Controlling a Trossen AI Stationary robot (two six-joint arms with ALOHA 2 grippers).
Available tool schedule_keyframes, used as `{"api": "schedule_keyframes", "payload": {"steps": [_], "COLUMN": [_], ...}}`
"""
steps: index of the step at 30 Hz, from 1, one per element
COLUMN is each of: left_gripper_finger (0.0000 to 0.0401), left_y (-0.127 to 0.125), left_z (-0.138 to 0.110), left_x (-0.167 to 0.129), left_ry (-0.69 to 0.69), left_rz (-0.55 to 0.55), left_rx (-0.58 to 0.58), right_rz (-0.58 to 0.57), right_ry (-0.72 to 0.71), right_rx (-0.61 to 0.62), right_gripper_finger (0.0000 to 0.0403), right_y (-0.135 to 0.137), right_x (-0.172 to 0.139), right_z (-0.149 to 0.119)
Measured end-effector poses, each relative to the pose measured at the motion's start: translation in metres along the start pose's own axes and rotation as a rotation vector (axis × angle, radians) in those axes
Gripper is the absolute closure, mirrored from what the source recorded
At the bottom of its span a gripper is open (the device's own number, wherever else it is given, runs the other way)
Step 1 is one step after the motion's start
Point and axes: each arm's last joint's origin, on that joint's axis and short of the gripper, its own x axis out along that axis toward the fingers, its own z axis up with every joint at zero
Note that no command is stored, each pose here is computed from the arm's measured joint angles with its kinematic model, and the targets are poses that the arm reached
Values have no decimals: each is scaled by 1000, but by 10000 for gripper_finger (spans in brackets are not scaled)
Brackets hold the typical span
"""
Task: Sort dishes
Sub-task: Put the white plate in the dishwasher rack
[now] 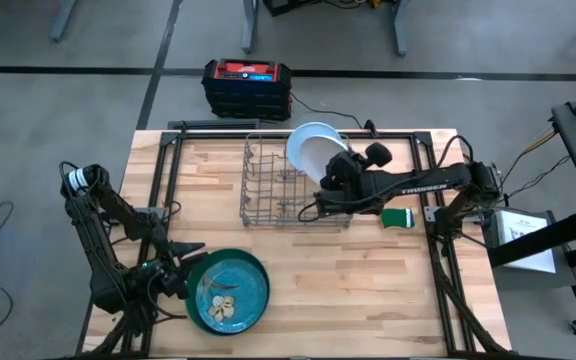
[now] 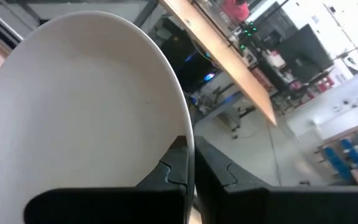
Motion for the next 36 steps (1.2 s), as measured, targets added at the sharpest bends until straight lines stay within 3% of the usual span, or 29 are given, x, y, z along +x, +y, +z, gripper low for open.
{"api": "schedule_keyframes", "payload": {"steps": [3, 8, 16, 23, 30, 36], "left_gripper_finger": [285, 285, 285, 285, 285, 285], "left_y": [1, 12, 42, 62, 88, 128], "left_z": [1, 4, 4, 18, 58, 86], "left_x": [0, 6, 28, 58, 100, 159], "left_ry": [-31, -121, -99, 34, 226, 496], "left_rz": [18, 93, 216, 343, 455, 405], "left_rx": [-17, -121, -289, -230, -37, -64], "right_rz": [-3, 94, 159, 191, 242, 304], "right_ry": [16, 53, -213, -493, -497, -418], "right_rx": [-52, 14, 189, 319, 386, 405], "right_gripper_finger": [403, 403, 403, 403, 403, 403], "right_y": [-19, -55, -107, -101, -93, -112], "right_x": [-7, -20, -73, -106, -110, -107], "right_z": [7, 14, -13, -47, -56, -56]}}
